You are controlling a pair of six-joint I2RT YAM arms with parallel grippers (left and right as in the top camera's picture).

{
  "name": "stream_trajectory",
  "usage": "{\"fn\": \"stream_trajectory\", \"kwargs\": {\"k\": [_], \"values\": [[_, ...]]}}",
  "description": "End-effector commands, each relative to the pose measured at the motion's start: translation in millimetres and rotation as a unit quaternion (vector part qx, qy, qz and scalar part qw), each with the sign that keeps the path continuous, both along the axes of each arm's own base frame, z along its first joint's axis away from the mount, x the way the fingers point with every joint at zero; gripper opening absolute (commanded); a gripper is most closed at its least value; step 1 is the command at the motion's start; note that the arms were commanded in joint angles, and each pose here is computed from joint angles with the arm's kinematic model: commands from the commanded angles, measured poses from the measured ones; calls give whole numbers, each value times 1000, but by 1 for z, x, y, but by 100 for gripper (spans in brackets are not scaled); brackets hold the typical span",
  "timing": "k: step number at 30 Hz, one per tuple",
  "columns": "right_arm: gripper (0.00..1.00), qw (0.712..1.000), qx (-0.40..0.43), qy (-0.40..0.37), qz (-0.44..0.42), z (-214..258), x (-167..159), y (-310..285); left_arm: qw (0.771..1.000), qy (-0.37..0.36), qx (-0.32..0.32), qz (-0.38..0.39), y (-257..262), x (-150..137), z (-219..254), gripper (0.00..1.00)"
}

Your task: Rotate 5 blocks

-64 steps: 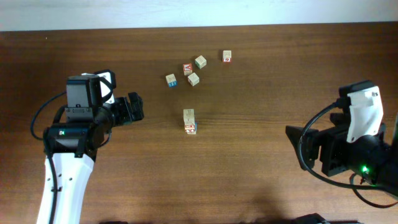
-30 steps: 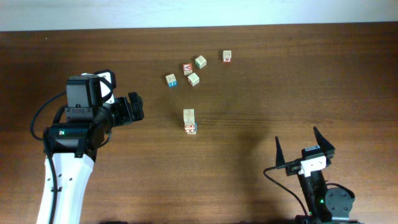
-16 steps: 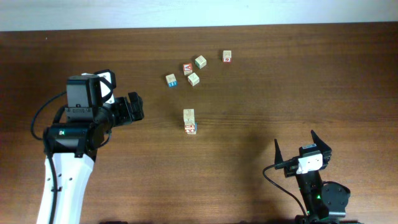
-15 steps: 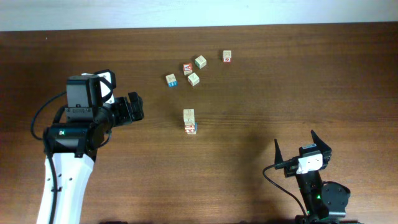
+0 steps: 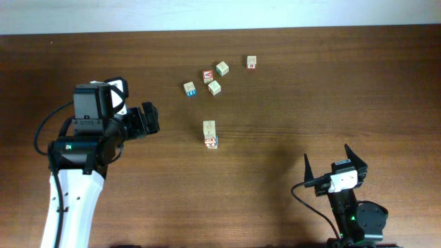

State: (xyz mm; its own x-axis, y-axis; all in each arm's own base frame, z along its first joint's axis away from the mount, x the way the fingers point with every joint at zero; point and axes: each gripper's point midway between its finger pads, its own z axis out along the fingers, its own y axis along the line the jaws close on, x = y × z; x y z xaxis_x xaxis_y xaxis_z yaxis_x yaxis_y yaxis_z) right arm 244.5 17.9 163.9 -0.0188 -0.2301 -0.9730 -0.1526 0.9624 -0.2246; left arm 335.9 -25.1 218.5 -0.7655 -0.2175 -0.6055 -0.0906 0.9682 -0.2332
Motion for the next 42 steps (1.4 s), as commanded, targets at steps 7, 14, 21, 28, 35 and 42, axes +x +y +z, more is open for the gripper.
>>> {"fn": "stream_trajectory", "kwargs": {"k": [7,14,21,28,35,42], "values": [[98,1000,2,2,-8,-3,0,-3,996,-12,78,52,33,-31,-10,99],[99,1000,2,2,-8,-3,0,-3,971,-216,76,64,36,-58,-16,99],[98,1000,2,2,-8,-3,0,-3,934,-337,112,28,30,-73,-26,99],[98,1000,2,2,-8,-3,0,-3,889,-421,182,-9,27,-82,-32,99],[98,1000,2,2,-8,-3,0,-3,875,-419,241,-37,27,-85,-44,99],[98,1000,2,2,-8,-3,0,-3,888,-385,249,-41,30,-90,-62,99]]}}
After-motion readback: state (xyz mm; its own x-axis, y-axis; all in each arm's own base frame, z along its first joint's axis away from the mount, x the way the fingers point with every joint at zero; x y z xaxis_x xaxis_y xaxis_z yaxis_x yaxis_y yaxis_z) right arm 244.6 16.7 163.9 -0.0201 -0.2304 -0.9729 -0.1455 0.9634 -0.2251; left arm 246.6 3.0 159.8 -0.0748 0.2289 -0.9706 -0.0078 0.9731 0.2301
